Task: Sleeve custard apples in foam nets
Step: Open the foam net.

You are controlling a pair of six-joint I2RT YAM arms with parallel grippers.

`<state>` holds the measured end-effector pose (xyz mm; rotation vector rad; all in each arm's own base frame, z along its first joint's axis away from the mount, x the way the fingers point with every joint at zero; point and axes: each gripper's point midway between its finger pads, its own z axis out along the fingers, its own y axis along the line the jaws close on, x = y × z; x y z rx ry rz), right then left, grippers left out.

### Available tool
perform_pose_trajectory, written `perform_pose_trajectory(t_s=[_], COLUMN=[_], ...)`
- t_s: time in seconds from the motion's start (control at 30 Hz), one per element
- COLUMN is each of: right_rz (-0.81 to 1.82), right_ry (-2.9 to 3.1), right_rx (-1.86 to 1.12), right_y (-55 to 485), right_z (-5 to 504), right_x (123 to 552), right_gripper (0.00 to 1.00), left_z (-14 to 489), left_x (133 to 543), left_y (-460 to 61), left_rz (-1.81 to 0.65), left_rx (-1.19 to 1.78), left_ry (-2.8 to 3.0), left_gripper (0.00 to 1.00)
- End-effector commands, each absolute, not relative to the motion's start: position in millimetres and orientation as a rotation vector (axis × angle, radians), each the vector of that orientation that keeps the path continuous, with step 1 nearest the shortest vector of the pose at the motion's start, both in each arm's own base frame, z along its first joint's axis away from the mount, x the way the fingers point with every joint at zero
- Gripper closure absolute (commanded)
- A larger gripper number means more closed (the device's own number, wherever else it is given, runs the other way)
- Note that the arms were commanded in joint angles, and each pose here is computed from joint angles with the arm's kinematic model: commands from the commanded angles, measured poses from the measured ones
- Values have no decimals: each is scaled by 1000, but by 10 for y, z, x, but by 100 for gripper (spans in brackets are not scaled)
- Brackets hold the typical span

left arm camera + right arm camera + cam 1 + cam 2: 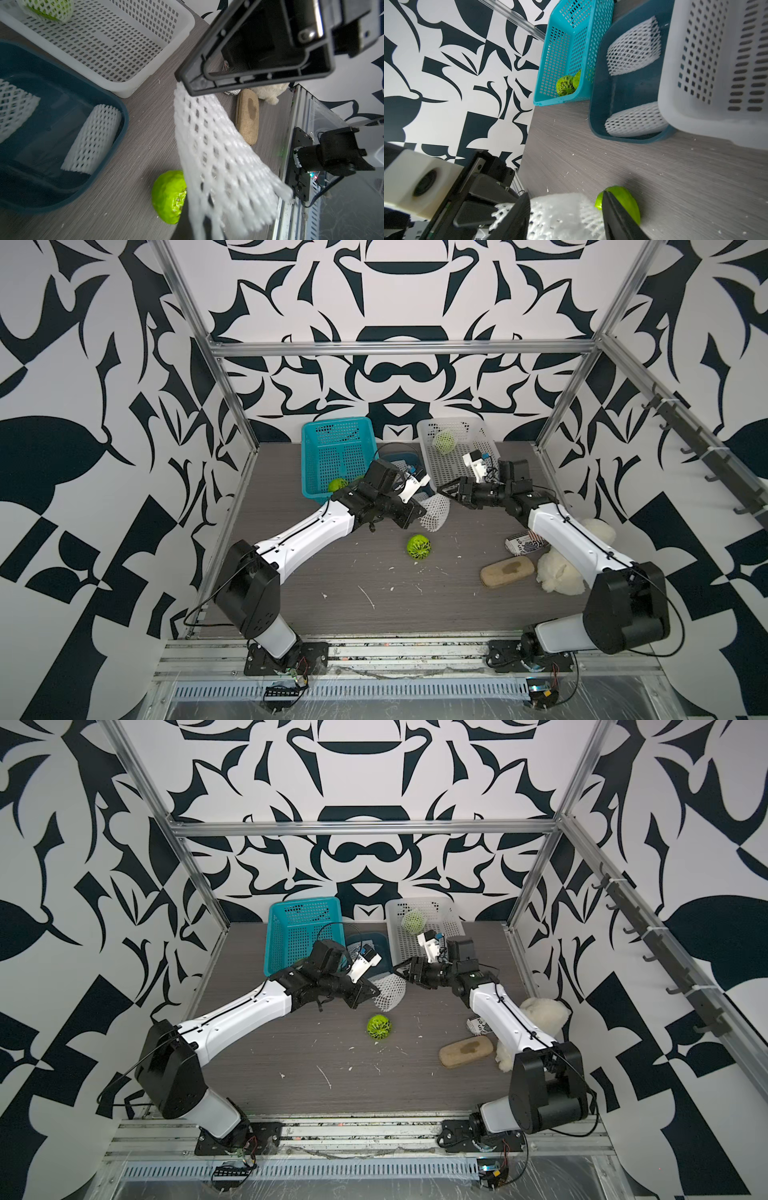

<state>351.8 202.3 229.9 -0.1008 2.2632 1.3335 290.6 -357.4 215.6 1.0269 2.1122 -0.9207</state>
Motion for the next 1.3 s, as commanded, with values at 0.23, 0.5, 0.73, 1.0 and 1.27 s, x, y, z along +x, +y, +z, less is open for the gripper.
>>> perform_pose_trajectory(t_s=[0.23,0.5,0.73,1.0,1.27], right_rz=[1378,1356,1304,995,605], right_ry=[2187,2204,2223,2291,2315], right_rx=[-170,-148,-93,27,-107], right_y=[2044,2022,1976,1800,2009], right_z=[2560,2524,2456,2207,2041], right_x=[3397,3407,3456,3560,3525], right_gripper=[71,98,100,100,100], left_z=[1976,1888,1844,1683,1430], left_x=[2989,3083,3163,3262,3207], left_y=[-3540,-3495,-3363,-2906,-2445], left_rz=[-855,-792,-715,-681,-632], left_rx=[1007,960,845,461,237], left_ry=[2177,2221,2256,2349,2414], left_gripper=[100,100,40,26,26])
